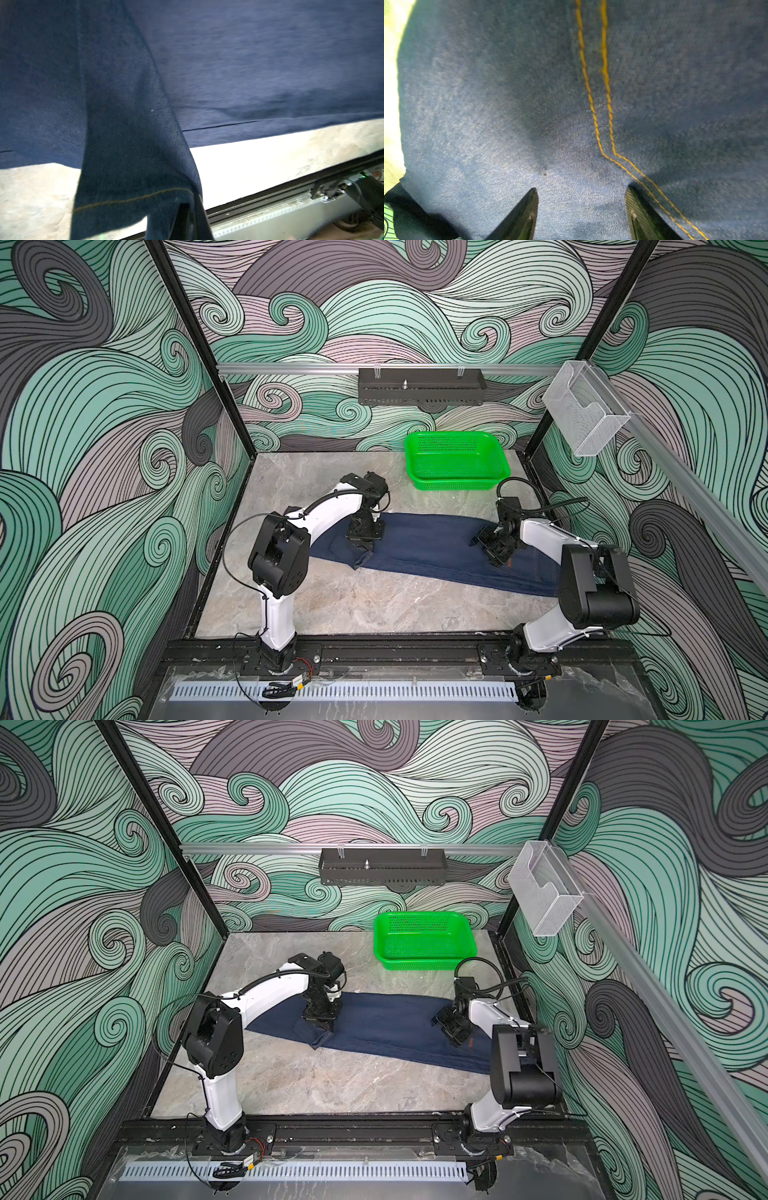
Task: Fold and stack the trousers
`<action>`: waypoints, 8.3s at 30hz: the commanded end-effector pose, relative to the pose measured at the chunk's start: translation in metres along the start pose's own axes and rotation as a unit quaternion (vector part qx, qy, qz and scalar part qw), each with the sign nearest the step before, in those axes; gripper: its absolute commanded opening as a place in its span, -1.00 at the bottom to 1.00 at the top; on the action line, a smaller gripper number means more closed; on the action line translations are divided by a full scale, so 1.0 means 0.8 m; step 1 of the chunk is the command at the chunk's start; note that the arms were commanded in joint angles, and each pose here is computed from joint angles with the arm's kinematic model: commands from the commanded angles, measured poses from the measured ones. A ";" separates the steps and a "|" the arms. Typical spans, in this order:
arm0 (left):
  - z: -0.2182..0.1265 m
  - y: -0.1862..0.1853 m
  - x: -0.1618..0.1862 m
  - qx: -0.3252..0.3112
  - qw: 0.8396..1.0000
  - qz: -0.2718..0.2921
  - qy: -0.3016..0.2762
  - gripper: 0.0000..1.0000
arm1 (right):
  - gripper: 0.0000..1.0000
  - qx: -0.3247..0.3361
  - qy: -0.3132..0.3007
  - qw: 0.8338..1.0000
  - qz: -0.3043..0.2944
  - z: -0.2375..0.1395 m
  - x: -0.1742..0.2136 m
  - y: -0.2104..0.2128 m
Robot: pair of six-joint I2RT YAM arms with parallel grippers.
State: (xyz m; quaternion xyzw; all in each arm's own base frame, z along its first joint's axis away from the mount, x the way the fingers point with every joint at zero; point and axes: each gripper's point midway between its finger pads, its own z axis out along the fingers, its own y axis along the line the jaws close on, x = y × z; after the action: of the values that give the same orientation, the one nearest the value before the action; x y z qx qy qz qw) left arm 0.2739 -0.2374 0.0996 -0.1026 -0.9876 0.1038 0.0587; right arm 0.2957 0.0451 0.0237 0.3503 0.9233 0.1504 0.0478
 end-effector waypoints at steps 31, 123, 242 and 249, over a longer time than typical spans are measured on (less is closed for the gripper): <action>0.027 -0.106 -0.012 0.031 0.996 -0.052 -0.066 0.63 | 0.36 -0.002 -0.020 1.000 0.015 -0.030 -0.014 -0.027; -0.219 0.281 -0.047 -0.066 0.947 -0.269 -0.161 -0.94 | 0.38 0.008 -0.009 1.000 0.025 -0.027 -0.015 -0.040; -0.104 0.454 0.004 -0.180 0.911 -0.370 0.003 -0.49 | 0.15 -0.031 0.003 0.996 0.085 -0.075 0.057 -0.048; -0.139 0.459 0.005 -0.207 0.903 -0.375 -0.035 0.08 | 0.17 -0.048 -0.008 0.996 0.072 -0.092 0.048 -0.032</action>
State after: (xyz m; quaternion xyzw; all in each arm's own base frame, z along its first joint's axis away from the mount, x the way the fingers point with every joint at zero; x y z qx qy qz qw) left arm 0.3519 0.1246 0.1013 0.2580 -0.9569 -0.1097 0.0758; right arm 0.2380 0.0334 0.0788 0.4216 0.8835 0.1948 0.0614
